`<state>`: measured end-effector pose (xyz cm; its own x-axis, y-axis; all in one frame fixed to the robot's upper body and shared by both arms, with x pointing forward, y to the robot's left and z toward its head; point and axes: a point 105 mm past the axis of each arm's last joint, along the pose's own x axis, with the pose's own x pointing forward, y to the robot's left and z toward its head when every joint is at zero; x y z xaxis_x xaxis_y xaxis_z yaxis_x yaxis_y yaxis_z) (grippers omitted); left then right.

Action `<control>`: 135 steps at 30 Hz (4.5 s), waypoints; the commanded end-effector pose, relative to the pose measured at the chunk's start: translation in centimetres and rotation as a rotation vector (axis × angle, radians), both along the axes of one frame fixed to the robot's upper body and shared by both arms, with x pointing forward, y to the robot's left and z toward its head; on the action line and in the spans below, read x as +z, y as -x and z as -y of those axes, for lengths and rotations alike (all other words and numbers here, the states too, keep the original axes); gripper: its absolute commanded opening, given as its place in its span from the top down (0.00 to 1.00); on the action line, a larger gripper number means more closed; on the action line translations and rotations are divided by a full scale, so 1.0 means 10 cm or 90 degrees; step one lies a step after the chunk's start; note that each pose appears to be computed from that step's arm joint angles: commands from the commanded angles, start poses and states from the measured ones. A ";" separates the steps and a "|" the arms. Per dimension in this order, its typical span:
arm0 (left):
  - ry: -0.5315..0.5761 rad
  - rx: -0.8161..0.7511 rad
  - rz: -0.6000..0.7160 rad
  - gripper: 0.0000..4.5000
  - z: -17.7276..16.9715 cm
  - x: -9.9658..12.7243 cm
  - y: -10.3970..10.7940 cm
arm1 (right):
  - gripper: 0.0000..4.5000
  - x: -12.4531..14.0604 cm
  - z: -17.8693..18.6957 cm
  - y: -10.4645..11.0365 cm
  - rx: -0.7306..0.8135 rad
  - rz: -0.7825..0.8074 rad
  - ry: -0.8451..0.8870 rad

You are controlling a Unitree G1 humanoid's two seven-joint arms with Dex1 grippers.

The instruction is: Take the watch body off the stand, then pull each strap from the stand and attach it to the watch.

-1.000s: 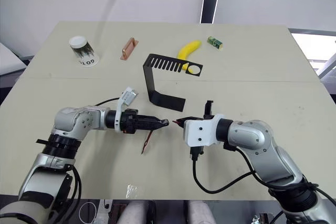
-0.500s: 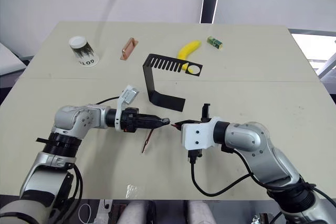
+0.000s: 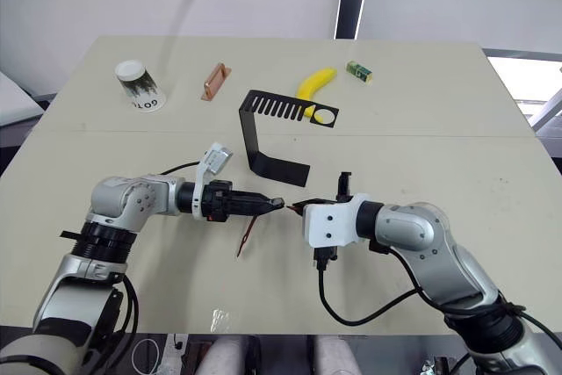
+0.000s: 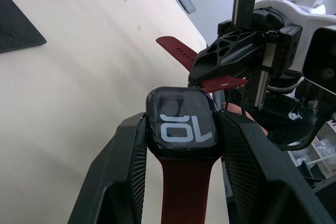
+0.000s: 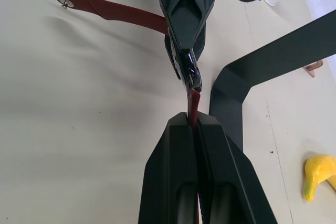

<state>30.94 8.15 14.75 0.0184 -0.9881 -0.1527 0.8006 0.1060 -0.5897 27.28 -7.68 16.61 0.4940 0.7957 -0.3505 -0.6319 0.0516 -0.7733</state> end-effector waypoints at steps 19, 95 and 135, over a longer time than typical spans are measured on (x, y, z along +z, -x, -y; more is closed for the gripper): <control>0.034 -0.004 0.029 0.65 0.05 0.16 -0.01 | 1.00 0.16 -0.07 0.04 0.021 0.031 -0.017; 0.056 -0.017 0.038 0.65 0.21 0.25 0.05 | 1.00 0.18 -0.10 -0.04 0.011 0.038 -0.002; 0.072 -0.029 0.044 0.65 0.29 0.29 0.08 | 1.00 0.17 -0.09 -0.07 -0.004 0.023 0.002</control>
